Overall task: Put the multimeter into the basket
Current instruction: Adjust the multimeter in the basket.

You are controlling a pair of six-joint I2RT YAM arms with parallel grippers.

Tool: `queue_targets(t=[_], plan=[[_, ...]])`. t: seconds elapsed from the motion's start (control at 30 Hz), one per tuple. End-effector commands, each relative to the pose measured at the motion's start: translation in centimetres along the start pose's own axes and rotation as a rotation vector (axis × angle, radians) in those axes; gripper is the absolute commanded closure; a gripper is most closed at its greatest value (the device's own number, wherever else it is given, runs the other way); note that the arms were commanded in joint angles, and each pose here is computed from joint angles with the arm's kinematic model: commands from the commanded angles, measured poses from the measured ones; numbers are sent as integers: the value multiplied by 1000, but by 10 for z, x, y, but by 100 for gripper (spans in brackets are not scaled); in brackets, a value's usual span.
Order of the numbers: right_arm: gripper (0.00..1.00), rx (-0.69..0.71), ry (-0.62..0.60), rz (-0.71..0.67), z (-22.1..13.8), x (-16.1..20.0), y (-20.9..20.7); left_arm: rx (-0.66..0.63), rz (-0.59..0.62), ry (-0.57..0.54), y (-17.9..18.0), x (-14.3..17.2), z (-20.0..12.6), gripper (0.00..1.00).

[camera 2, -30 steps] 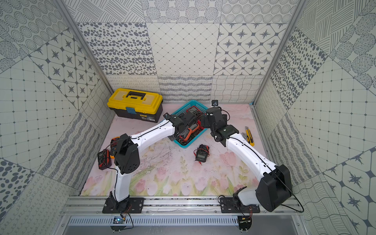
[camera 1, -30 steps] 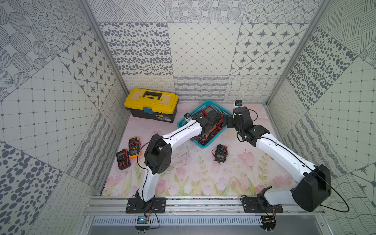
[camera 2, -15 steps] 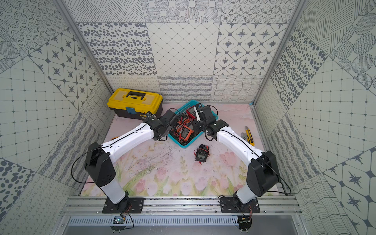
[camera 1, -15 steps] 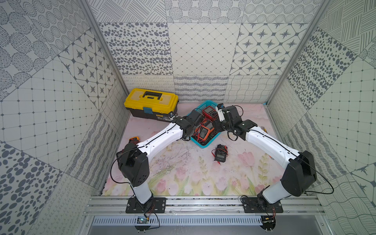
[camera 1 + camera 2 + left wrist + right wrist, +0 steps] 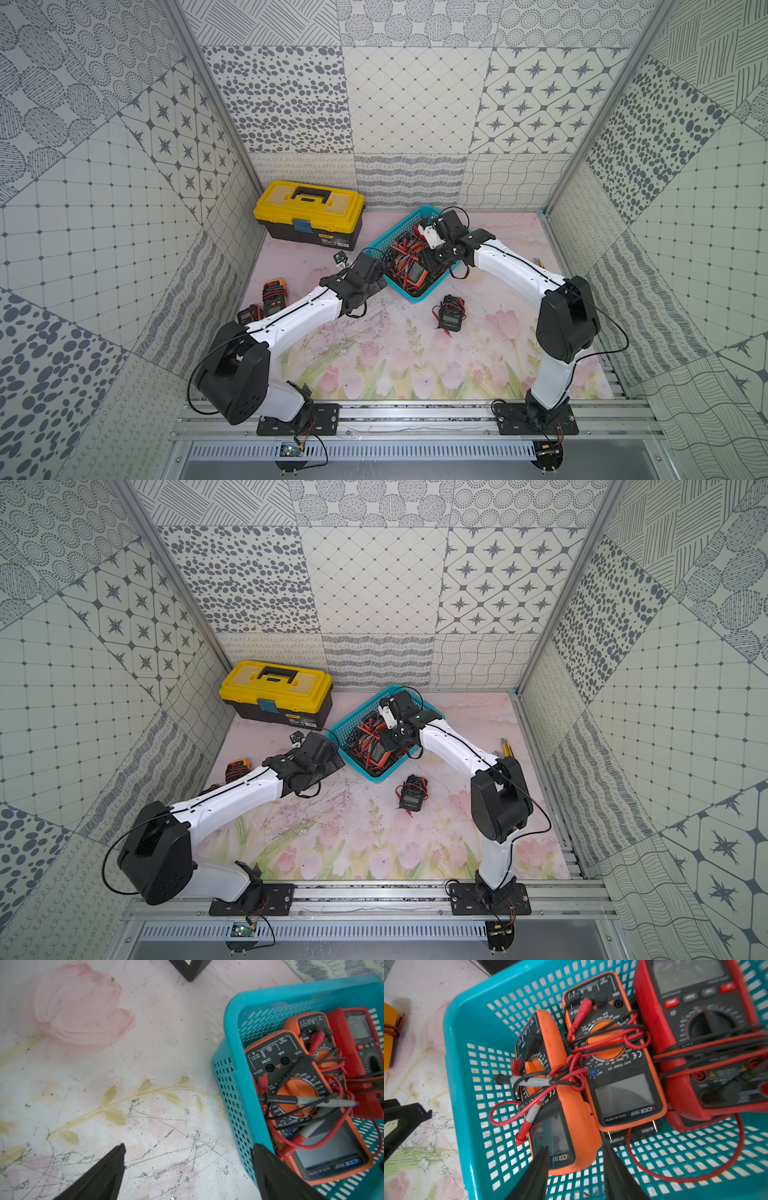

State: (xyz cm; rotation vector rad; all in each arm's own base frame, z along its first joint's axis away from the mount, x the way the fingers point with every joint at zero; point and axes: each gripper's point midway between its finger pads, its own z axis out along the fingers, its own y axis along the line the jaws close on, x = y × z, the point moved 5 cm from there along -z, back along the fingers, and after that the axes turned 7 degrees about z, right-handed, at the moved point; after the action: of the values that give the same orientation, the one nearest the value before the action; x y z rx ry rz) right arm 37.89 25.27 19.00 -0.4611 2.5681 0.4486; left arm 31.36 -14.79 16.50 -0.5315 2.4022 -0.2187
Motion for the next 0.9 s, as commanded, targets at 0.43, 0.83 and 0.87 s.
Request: queue_targets(t=[0.43, 0.83, 0.87], plan=[[75, -161, 233, 104, 32, 39, 16, 324, 76, 96, -60, 0, 16, 1], [76, -98, 378, 159, 46, 59, 13, 398, 64, 141, -78, 3, 24, 1], [77, -98, 390, 155, 46, 62, 14, 402, 64, 140, -79, 3, 24, 1]])
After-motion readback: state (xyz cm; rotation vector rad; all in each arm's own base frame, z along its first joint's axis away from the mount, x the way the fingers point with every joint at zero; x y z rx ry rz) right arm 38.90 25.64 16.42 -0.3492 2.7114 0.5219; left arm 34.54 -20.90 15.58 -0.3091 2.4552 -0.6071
